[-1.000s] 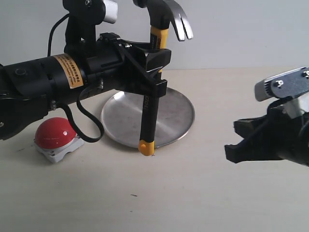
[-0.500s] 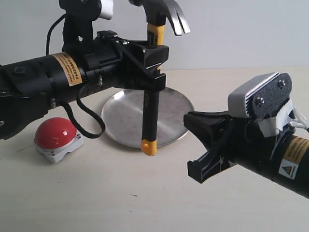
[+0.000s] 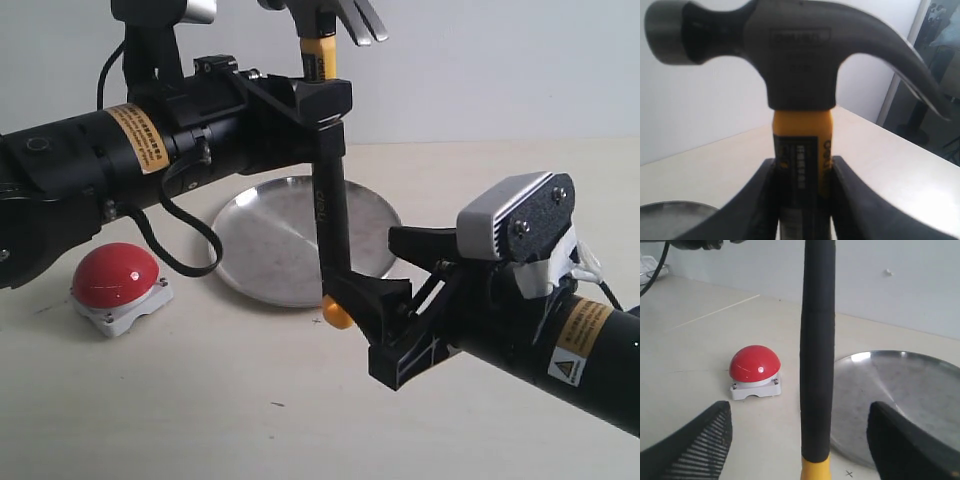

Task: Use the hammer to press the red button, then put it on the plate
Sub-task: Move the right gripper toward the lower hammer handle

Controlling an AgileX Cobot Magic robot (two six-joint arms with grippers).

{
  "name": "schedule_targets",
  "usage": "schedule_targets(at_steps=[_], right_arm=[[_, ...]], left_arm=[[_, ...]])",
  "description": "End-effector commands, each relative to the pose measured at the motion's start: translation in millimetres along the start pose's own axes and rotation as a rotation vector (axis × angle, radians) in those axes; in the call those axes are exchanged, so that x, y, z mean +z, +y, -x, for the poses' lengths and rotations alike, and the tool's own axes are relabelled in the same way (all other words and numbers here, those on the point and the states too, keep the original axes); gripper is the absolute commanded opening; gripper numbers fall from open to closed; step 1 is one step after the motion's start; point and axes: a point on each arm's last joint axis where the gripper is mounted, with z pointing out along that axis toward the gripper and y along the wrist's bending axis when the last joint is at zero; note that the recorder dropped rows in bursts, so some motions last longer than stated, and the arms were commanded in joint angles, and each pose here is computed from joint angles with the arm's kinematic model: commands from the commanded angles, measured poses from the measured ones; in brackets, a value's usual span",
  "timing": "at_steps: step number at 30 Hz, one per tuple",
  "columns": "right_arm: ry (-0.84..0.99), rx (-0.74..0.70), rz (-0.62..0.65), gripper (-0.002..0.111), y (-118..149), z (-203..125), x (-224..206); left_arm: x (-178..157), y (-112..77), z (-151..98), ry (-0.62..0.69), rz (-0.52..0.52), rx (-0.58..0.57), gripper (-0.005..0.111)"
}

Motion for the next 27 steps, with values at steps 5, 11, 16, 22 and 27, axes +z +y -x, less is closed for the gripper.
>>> schedule_targets(at_steps=[5, 11, 16, 22, 27], right_arm=[[-0.005, 0.005, -0.001, 0.073, -3.5, 10.2, 30.0], [0.015, -0.005, -0.017, 0.073, -7.4, 22.4, 54.9], [0.012, -0.004, -0.017, 0.073, -8.8, 24.5, 64.9], [0.056, 0.005, -0.026, 0.072, -11.8, 12.8, 72.3], [0.057, 0.004, -0.027, 0.072, -12.1, 13.2, 74.4]], left_arm=[[-0.7, -6.0, 14.9, -0.102, -0.045, -0.011, 0.0], [-0.7, -6.0, 14.9, -0.102, -0.045, -0.01, 0.0], [-0.7, -6.0, 14.9, -0.102, -0.045, -0.01, 0.0], [-0.7, -6.0, 14.9, -0.102, -0.045, -0.01, 0.0], [-0.7, -6.0, 14.9, -0.102, -0.045, -0.01, 0.0]])
